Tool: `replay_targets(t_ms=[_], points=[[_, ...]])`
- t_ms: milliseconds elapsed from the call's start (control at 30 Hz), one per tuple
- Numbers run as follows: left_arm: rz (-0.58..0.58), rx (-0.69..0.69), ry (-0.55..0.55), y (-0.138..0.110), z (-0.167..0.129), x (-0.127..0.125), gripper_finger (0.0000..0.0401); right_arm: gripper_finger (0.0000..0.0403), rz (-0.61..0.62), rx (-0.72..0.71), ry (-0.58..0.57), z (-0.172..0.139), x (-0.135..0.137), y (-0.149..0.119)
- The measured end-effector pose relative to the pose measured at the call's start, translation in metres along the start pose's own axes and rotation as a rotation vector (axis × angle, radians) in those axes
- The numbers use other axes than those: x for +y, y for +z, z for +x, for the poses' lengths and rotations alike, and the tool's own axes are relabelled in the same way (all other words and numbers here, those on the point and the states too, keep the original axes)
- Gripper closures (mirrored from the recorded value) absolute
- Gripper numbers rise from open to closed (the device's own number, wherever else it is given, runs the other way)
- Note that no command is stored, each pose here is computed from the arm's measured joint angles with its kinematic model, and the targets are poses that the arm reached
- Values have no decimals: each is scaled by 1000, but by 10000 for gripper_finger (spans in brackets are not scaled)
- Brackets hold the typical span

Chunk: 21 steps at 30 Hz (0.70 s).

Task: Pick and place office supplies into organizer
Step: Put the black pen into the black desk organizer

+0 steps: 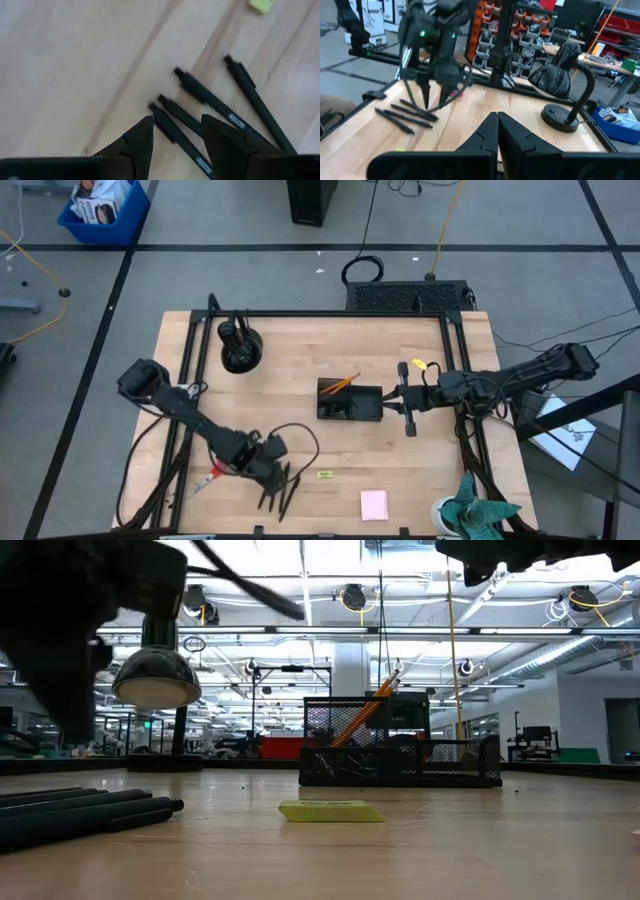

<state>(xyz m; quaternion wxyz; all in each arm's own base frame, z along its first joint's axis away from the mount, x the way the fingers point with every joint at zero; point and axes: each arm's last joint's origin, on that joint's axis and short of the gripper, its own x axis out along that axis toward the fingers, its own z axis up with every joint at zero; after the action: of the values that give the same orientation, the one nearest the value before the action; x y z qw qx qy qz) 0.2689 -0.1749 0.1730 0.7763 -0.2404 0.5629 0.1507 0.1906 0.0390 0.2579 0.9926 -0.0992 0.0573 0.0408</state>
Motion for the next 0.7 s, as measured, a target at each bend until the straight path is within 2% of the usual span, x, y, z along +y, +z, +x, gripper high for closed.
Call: replay_targets(t_ms=[367, 700], points=[[-77, 46, 39, -22, 17, -8, 229, 403, 18, -9, -1, 1, 0, 0], [-39, 100, 136, -28, 45, -5, 229, 403, 24, -10, -1, 1, 0, 1]])
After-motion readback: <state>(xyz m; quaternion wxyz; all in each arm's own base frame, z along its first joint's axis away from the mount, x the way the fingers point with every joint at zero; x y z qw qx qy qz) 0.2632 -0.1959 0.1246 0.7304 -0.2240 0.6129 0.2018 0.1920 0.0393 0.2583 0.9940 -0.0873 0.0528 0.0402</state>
